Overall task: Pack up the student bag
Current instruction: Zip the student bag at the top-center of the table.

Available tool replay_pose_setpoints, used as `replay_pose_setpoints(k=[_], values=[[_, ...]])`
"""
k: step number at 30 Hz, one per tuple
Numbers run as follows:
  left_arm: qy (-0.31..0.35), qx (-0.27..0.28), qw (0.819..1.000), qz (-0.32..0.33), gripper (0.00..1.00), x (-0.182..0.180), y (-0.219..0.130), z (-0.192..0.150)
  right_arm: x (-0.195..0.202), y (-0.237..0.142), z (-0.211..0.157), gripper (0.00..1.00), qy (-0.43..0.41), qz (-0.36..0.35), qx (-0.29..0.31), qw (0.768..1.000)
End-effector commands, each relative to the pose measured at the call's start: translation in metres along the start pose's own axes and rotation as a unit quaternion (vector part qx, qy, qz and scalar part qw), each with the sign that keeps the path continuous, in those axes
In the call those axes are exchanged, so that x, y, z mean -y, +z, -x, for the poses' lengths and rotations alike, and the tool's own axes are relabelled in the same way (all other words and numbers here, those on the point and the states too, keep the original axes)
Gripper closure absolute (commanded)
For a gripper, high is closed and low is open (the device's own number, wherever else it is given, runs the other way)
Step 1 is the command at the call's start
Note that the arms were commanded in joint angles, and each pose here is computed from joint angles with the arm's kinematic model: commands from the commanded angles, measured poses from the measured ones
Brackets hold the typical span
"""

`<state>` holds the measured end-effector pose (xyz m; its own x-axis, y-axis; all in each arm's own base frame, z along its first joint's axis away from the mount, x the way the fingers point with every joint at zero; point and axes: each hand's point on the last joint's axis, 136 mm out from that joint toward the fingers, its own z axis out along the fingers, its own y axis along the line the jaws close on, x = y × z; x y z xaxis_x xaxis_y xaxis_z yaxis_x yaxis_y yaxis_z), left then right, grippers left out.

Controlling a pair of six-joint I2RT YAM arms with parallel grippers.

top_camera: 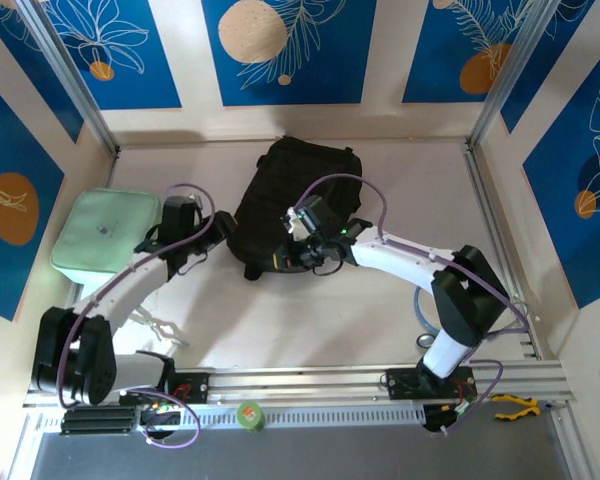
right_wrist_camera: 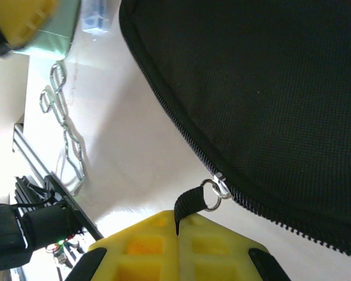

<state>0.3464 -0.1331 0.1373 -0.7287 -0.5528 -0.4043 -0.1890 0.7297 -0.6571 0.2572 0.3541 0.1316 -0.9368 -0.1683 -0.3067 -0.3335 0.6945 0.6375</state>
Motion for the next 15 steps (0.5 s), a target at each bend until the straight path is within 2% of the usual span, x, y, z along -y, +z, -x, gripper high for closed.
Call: replay_pose_setpoints(k=[1, 5, 7, 11, 13, 15], values=[[-0.036, -0.055, 0.998, -0.001, 0.39, -0.005, 0.002, -0.039, -0.028, 0.002, 0.004, 1.0, -0.033, 0.044, -0.008, 0.998], [-0.054, -0.076, 0.996, -0.007, 0.35, 0.0, 0.012, -0.062, -0.031, 0.009, -0.003, 1.0, -0.032, 0.049, -0.022, 0.998], [-0.061, -0.074, 0.995, 0.001, 0.29, -0.003, 0.021, -0.069, -0.03, 0.011, -0.006, 1.0, -0.03, 0.049, -0.027, 0.998], [-0.065, -0.062, 0.996, -0.026, 0.26, 0.009, 0.044, -0.066, -0.031, 0.015, -0.014, 1.0, -0.027, 0.05, -0.036, 0.998], [-0.062, -0.052, 0.996, -0.034, 0.28, 0.017, 0.051, -0.06, -0.03, 0.016, -0.018, 1.0, -0.025, 0.048, -0.042, 0.998], [-0.061, -0.046, 0.997, -0.033, 0.36, 0.019, 0.055, -0.057, -0.025, 0.015, -0.022, 1.0, -0.02, 0.04, -0.044, 0.998]])
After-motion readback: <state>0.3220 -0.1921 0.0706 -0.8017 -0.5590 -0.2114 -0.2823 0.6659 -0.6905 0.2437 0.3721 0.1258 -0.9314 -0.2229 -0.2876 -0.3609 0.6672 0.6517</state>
